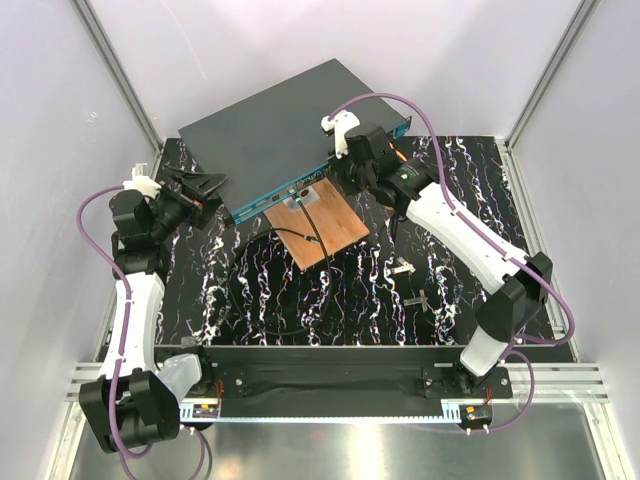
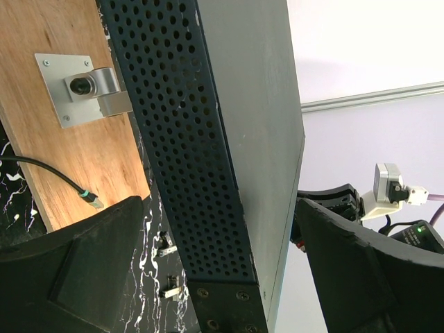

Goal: Insert the plug into the switch port

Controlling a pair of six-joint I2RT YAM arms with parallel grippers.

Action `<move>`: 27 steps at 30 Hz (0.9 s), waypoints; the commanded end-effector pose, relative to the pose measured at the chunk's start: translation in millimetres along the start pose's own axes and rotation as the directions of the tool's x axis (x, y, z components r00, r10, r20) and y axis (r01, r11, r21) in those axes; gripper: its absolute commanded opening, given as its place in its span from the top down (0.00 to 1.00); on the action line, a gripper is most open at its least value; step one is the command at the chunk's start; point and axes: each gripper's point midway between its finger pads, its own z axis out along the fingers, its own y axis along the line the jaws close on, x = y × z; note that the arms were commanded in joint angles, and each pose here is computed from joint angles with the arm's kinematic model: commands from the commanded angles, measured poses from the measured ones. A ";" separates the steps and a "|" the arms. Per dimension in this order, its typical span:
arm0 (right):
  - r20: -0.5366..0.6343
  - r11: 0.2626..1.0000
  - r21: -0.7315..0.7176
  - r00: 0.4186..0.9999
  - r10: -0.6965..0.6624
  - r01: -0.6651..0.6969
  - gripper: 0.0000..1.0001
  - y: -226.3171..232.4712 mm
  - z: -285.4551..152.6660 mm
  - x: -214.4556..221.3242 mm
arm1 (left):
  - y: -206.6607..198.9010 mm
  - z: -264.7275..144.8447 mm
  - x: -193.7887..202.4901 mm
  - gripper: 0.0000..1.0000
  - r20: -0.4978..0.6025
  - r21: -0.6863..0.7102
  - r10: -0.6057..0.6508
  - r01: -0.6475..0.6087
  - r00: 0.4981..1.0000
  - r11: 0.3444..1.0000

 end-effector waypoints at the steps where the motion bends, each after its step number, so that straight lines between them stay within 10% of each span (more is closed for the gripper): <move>1: 0.229 0.998 -0.058 0.973 0.032 -0.019 0.97 13.2 -5.6 -65.9 | -20.8 -0.1 -4.1 0.01 0.001 0.066 0.043 -0.043 0.999 0.997; 27: 0.104 0.996 -0.090 0.995 -0.003 0.013 0.37 -1.2 -29.3 -17.5 | -21.4 -2.5 -3.5 0.01 0.006 0.060 0.055 -0.055 0.998 0.997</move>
